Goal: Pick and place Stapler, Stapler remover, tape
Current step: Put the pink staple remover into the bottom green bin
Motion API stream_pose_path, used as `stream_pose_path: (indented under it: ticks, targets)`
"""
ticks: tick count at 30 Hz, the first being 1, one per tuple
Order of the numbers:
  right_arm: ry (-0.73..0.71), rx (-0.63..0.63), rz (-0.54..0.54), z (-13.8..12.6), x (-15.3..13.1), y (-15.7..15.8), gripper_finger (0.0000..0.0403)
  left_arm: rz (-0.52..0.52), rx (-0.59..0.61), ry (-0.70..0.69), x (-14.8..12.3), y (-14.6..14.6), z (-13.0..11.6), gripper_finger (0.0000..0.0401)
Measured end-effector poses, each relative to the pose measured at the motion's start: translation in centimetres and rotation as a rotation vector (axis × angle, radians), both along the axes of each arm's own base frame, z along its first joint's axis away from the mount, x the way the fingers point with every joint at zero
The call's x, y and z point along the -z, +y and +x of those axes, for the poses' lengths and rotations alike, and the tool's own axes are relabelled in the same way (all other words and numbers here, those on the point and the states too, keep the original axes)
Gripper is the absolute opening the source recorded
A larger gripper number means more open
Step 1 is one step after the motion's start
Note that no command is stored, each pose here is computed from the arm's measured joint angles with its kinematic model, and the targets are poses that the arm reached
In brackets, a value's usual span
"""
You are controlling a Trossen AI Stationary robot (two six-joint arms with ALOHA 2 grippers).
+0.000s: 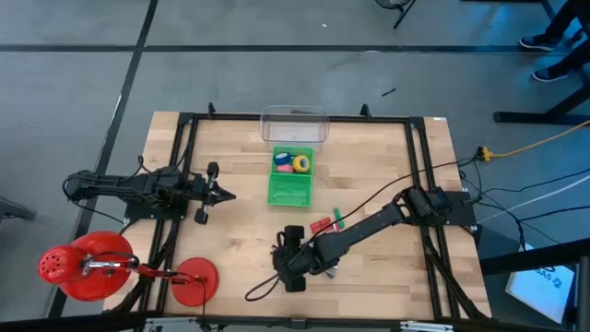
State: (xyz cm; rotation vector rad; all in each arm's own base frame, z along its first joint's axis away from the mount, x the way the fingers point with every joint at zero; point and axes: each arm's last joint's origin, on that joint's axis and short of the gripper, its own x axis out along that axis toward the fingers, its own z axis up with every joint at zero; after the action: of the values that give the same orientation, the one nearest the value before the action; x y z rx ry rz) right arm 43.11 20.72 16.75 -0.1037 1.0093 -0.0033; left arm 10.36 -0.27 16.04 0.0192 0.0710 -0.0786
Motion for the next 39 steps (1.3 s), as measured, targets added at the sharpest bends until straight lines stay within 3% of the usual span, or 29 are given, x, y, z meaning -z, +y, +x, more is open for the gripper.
stream_pose_path:
  ticks: [3, 7, 20, 31, 35, 39]
  targets:
    - [-0.028, 0.086, -0.008, 0.0, 0.0, -0.1, 0.0318, 0.000, 0.000, 0.000, 0.0, 0.0, 0.0, 0.0004]
    - [-0.075, 0.211, -0.010, 0.3, 0.0, -0.5, 0.0327, 0.000, 0.000, 0.000, 0.0, 0.0, 0.0, 0.0006]
    - [0.038, 0.181, 0.008, 0.8, 4.3, -0.5, 0.0324, 0.000, 0.000, 0.003, 0.0, 0.0, 0.0, 0.0005]
    - [0.015, 0.217, 0.026, 2.0, 5.0, -2.0, 0.0323, 0.000, 0.000, 0.004, 0.0, 0.0, 0.0, 0.0005]
    - [0.013, 0.218, 0.037, 2.2, 5.0, -2.3, 0.0305, 0.000, 0.000, 0.005, 0.0, 0.0, 0.0, 0.0005]
    - [0.016, 0.212, 0.043, 2.3, 5.1, -2.4, 0.0254, 0.000, 0.000, 0.004, 0.0, 0.0, 0.0, 0.0008]
